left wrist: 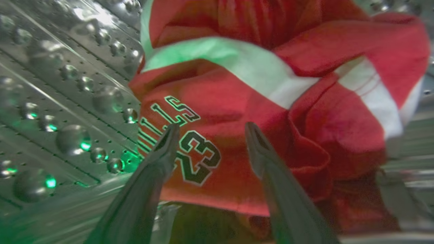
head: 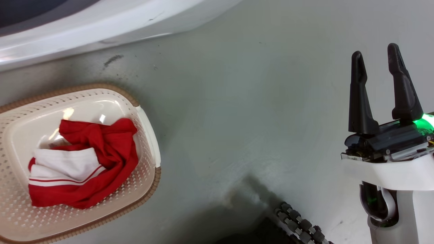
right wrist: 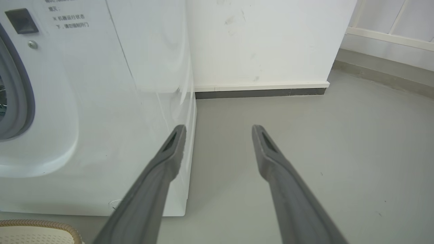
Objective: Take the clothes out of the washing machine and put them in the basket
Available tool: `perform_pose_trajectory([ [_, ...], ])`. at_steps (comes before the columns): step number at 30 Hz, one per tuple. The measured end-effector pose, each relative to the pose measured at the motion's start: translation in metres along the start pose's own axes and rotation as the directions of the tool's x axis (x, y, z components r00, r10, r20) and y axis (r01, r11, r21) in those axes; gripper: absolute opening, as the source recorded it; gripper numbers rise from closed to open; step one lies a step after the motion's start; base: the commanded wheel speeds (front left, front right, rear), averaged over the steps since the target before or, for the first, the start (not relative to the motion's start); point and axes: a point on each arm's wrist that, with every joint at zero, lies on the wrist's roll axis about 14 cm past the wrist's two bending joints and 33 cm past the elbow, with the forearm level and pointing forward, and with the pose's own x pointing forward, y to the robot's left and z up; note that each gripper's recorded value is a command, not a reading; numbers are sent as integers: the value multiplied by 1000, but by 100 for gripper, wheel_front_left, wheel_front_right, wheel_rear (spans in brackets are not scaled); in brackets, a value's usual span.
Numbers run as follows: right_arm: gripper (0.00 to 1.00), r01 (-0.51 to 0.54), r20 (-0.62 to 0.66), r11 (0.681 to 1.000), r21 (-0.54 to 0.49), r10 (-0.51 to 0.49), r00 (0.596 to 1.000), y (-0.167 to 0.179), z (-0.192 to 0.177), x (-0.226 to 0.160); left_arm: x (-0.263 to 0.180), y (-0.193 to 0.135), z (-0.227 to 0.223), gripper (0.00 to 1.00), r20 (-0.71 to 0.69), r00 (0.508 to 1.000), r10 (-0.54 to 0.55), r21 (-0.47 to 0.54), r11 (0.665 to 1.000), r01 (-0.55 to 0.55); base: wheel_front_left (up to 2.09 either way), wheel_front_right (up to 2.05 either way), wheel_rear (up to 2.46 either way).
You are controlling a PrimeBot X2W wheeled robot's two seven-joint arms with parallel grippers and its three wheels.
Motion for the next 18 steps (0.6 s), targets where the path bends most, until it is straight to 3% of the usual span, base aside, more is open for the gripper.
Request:
perform_pose_trajectory([
  [11,100,10,-20,1000,-1,-10,1000,-4,-10,3,21,-3,-17,100,-56,998,-6,1,1000,6,0,0,0],
  [12,100,9,-21,1000,-1,-9,1000,-4,-10,3,21,-2,-17,69,-55,998,-5,3,1000,5,0,0,0],
  [13,100,10,-21,1000,-2,-10,1000,-4,-11,4,21,-2,-17,0,-54,999,-2,8,1000,3,0,0,0],
  [18,100,11,-21,1000,-6,-11,1000,-5,-11,4,21,-2,-13,0,-24,1000,2,27,1000,-1,0,0,0],
])
